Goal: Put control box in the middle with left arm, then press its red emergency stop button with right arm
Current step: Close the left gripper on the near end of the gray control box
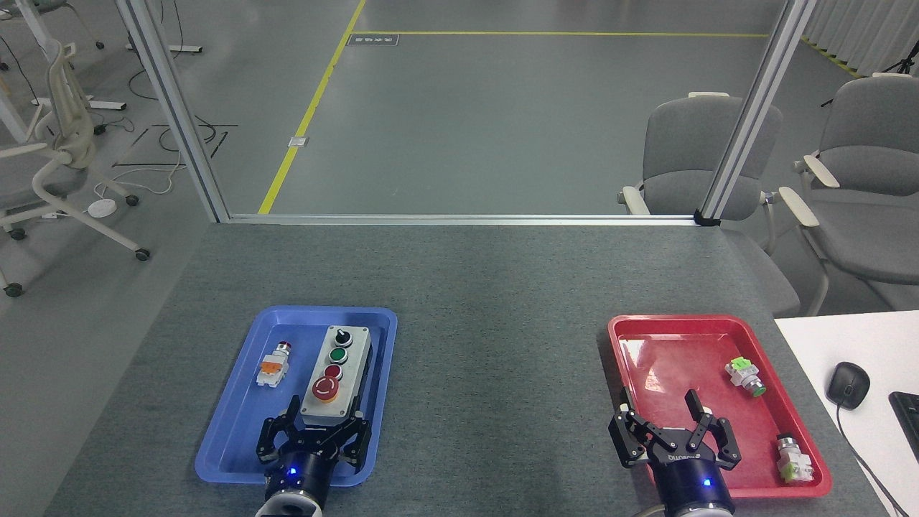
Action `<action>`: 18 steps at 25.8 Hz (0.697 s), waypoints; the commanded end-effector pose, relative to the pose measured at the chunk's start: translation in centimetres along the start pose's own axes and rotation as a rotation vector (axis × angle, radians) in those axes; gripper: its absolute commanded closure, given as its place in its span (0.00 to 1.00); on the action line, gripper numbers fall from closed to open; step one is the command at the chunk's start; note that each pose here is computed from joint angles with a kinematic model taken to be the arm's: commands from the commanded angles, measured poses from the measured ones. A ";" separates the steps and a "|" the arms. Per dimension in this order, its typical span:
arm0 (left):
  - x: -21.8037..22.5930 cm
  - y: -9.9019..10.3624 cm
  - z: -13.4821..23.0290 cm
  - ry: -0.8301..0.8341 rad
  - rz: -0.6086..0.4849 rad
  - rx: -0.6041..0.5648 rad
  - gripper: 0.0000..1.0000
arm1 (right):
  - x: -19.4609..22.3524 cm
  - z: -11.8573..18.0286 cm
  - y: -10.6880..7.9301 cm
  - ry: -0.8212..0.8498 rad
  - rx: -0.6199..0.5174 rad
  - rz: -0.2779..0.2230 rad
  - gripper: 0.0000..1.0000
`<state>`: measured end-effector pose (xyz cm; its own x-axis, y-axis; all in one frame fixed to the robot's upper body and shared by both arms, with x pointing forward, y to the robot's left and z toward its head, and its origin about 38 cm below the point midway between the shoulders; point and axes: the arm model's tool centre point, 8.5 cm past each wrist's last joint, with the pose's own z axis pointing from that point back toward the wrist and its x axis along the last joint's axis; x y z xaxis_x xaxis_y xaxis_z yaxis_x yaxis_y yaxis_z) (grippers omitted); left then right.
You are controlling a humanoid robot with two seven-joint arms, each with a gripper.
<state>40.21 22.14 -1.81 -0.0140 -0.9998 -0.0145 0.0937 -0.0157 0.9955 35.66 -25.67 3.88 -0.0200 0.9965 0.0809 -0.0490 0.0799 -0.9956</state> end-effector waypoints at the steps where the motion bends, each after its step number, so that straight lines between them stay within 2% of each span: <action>1: 0.1 -0.4 -0.3 0.001 0.003 -0.016 0.01 | 0.4 -0.2 -0.2 -0.021 -0.006 -0.013 0.00; 7: 0.5 -1.0 -0.8 0.002 0.007 -0.042 0.01 | -0.2 -0.2 -0.3 0.032 -0.019 -0.017 0.01; 13: 0.4 -0.8 -1.4 0.007 0.000 -0.041 0.01 | 1.7 -0.9 -1.2 0.028 -0.101 -0.061 0.01; 18: 0.2 -0.3 -2.2 0.018 -0.007 -0.030 0.02 | 2.1 -0.2 -0.2 -0.007 -0.072 -0.031 0.01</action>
<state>41.97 21.92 -2.53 0.0010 -0.9998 -0.0207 0.1293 -0.0204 0.9914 36.25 -23.83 4.70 -0.0107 0.9922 0.1242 0.0328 0.1245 -0.9917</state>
